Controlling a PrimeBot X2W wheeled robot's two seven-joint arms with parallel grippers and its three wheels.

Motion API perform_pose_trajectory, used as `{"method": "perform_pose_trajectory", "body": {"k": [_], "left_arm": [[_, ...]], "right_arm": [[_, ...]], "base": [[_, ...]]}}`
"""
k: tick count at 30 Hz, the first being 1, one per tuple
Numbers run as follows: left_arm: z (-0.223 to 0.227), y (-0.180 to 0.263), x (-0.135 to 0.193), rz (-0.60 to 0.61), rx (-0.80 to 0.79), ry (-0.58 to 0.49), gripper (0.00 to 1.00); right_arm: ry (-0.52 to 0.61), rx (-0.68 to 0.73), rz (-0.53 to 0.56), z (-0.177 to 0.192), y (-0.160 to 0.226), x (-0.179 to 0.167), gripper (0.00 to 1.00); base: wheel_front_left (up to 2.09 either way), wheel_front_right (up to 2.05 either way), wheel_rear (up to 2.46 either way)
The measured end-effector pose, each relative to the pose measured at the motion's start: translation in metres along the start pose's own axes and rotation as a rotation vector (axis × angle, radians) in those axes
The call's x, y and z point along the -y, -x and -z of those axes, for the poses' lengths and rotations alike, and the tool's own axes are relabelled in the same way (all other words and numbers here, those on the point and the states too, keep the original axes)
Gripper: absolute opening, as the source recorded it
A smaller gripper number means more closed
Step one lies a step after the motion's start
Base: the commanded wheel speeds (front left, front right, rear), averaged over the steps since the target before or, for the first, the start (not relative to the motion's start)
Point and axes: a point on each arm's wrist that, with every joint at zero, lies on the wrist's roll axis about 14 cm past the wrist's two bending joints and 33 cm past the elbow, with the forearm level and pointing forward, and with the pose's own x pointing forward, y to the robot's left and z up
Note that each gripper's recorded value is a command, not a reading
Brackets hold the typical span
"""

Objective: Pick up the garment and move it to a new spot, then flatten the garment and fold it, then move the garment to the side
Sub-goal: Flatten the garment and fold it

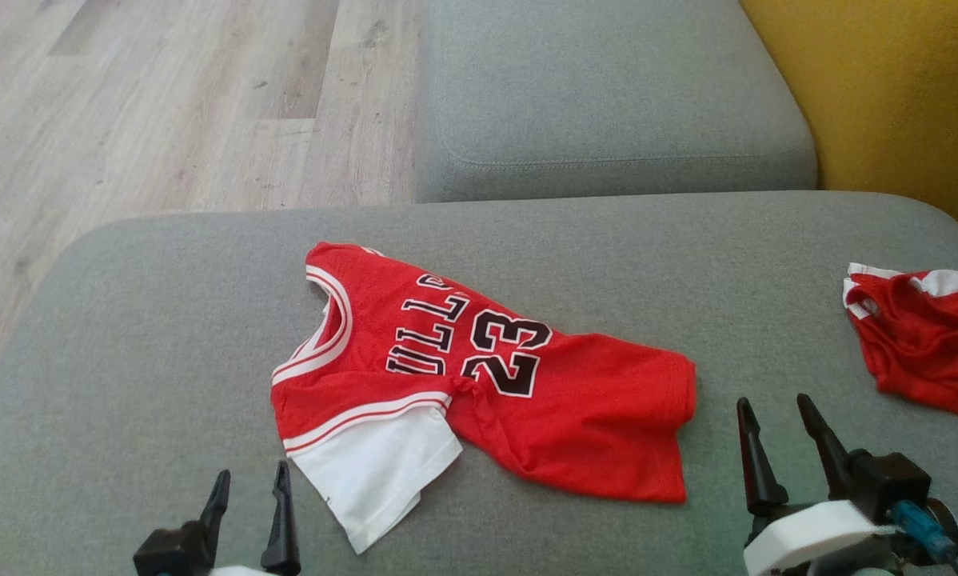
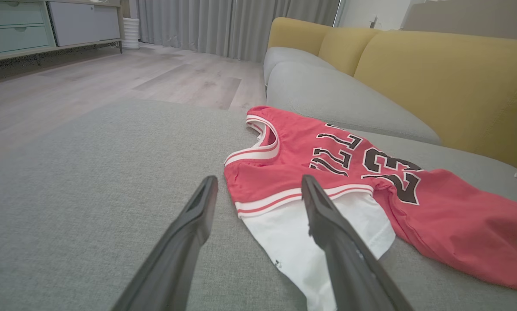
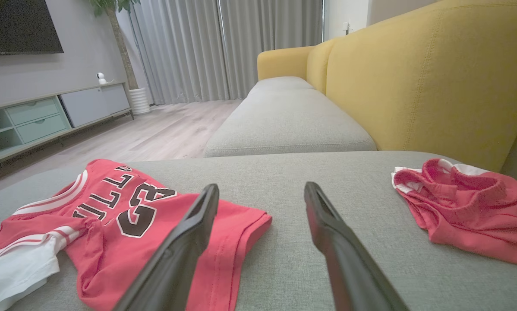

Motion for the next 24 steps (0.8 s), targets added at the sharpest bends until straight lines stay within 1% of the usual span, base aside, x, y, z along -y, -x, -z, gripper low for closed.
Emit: {"method": "perform_pose_trajectory", "body": {"k": [9, 16, 19, 20, 24], "left_arm": [[-0.002, 0.001, -0.003, -0.007, 0.003, 0.000, 1.00], [-0.002, 0.000, 0.000, -0.002, 0.000, 0.001, 1.00], [0.012, 0.001, 0.005, 0.011, -0.065, 0.004, 1.00], [0.028, 0.002, 0.011, 0.019, -0.132, 0.028, 1.00], [0.063, 0.006, 0.027, 0.048, -0.276, 0.095, 1.00]], "right_arm": [[-0.004, -0.027, -0.024, 0.005, -0.001, -0.008, 1.00], [-0.010, -0.071, -0.024, 0.017, 0.004, -0.009, 1.00], [-0.018, -0.113, -0.027, 0.027, 0.005, -0.010, 1.00], [-0.023, -0.149, -0.035, 0.036, 0.007, -0.013, 1.00], [-0.045, -0.211, -0.038, 0.055, 0.014, -0.016, 1.00]], "base": [[0.00, 0.00, 0.00], [0.00, 0.00, 0.00], [0.00, 0.00, 0.00], [0.00, 0.00, 0.00], [0.00, 0.00, 0.00]]}}
